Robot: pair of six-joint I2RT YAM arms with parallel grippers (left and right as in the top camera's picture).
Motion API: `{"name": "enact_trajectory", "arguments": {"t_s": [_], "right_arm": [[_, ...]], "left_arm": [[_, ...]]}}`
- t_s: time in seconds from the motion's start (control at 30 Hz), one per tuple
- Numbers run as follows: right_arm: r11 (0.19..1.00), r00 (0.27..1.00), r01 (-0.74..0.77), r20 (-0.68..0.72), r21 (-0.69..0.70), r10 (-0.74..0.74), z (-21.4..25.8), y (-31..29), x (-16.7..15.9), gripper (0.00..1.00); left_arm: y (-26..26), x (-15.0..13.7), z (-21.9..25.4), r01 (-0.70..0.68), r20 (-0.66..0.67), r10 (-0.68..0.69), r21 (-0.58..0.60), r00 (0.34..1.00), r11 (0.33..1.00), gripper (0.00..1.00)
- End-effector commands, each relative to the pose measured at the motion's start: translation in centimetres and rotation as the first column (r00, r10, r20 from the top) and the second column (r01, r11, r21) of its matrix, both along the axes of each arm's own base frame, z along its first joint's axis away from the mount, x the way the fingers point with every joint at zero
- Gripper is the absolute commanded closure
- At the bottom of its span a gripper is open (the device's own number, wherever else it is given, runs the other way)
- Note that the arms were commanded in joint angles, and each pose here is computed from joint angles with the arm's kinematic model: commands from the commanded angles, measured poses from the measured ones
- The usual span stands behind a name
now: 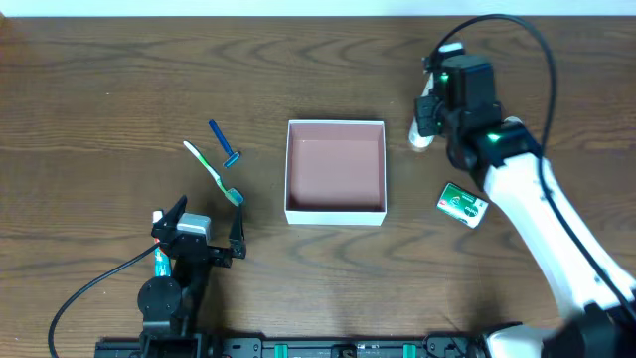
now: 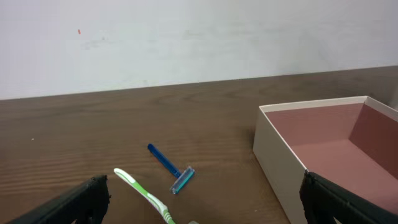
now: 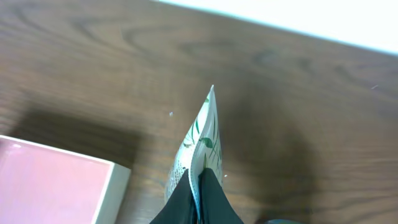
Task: Pack container
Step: 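Carry the Pantene tube with the right gripper over the box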
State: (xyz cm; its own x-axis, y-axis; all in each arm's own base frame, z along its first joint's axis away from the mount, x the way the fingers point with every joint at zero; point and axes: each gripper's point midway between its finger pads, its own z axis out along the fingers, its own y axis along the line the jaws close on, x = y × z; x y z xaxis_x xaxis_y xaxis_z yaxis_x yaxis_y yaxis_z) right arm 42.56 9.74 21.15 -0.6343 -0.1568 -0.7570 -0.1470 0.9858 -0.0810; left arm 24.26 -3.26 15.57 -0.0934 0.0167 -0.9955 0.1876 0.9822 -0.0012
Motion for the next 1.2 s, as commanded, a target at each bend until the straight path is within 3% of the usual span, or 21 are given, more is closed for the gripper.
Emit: {"name": "enact_trajectory", "arguments": {"t_s": [0.0,0.2,0.37,0.47,0.77,1.17], "right_arm": [[0.998,0.976,-0.033,0.214,0.051,0.021,9.9,-0.2,-1.4,0.98],[0.956,0.924,-0.266,0.315,0.127,0.215,14.7,2.9,-5.6,0.98],[0.803,0.779,-0.579,0.386,0.140,0.494,16.7,8.5,-9.1,0.99],[0.739,0.722,-0.659,0.393,0.140,0.570,16.5,11.1,-10.0,0.98],[0.631,0.628,-0.768,0.315,0.107,0.711,12.0,17.7,-10.0,0.98],[0.618,0.630,-0.775,0.233,0.129,0.741,5.9,21.1,-6.7,0.99]], "left_arm": [[-0.1,-0.1,-1.8,0.009,-0.054,-0.009,0.008,0.999,1.000,0.02],[-0.1,-0.1,-1.8,0.009,-0.054,-0.009,0.008,0.999,1.000,0.02],[-0.1,-0.1,-1.7,0.009,-0.053,-0.009,0.008,0.999,1.000,0.02],[-0.1,-0.1,-1.7,0.009,-0.053,-0.009,0.008,0.999,1.000,0.02],[-0.1,-0.1,-1.7,0.009,-0.053,-0.009,0.008,0.999,1.000,0.02],[-0.1,-0.1,-1.8,0.009,-0.053,-0.009,0.008,0.999,1.000,0.02]]}}
